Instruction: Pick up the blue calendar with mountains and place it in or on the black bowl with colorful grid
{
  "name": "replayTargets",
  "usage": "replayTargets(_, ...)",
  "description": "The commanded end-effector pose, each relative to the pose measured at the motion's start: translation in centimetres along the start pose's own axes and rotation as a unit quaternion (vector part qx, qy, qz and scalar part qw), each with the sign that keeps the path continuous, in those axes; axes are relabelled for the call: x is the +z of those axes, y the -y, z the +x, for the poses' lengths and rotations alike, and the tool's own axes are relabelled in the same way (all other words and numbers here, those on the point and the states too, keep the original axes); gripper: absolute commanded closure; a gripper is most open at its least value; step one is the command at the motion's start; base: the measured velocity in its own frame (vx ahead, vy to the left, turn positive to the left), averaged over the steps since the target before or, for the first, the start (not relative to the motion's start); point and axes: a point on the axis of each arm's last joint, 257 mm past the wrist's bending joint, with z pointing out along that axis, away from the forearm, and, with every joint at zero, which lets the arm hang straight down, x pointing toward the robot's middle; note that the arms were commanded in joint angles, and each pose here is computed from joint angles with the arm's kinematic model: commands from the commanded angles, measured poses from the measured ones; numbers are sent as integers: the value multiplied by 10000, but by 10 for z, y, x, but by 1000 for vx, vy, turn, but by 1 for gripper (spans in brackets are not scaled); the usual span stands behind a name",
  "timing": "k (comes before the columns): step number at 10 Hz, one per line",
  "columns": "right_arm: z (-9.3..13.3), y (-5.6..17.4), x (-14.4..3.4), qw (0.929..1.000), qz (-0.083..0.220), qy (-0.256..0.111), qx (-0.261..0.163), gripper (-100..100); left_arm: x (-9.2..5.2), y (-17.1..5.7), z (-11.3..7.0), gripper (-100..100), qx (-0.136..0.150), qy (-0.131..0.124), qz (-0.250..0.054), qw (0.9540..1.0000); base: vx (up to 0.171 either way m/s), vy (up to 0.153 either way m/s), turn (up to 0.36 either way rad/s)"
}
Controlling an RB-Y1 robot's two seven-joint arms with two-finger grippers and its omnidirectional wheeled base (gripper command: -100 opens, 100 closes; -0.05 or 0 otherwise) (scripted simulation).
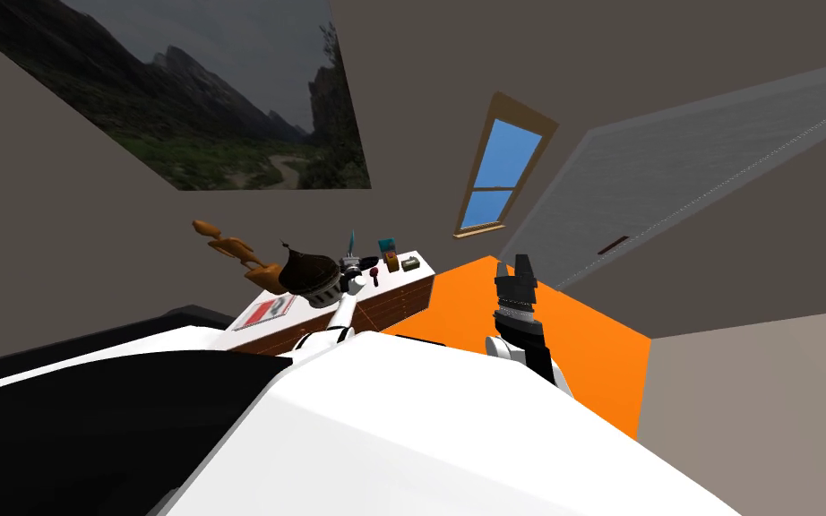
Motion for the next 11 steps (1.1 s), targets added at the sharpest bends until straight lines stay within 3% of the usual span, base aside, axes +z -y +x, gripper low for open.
replayTargets(1, 0, 0, 0, 10000, 0, 0, 0, 0, 9, -1, 6, 100, -48, -13, 59, 10000, -8, 36, -34)
replayTargets(5, 0, 0, 0, 10000, 0, 0, 0, 0, 32, -7, 20, 100, -283, 159, 282, 9991, -15, 68, -65)
replayTargets(7, 0, 0, 0, 10000, 0, 0, -1, 0, 39, -16, 20, 100, -433, 349, 347, 9978, -2, 112, -91)
replayTargets(8, 0, 0, 0, 10000, 0, 0, -1, 0, 42, -18, 27, 100, -479, 300, 350, 9978, -6, 93, -46)
replayTargets(11, 0, 0, 0, 10000, 0, 0, -1, 0, 49, -41, 36, 100, -797, 522, 358, 9948, -24, 123, -56)
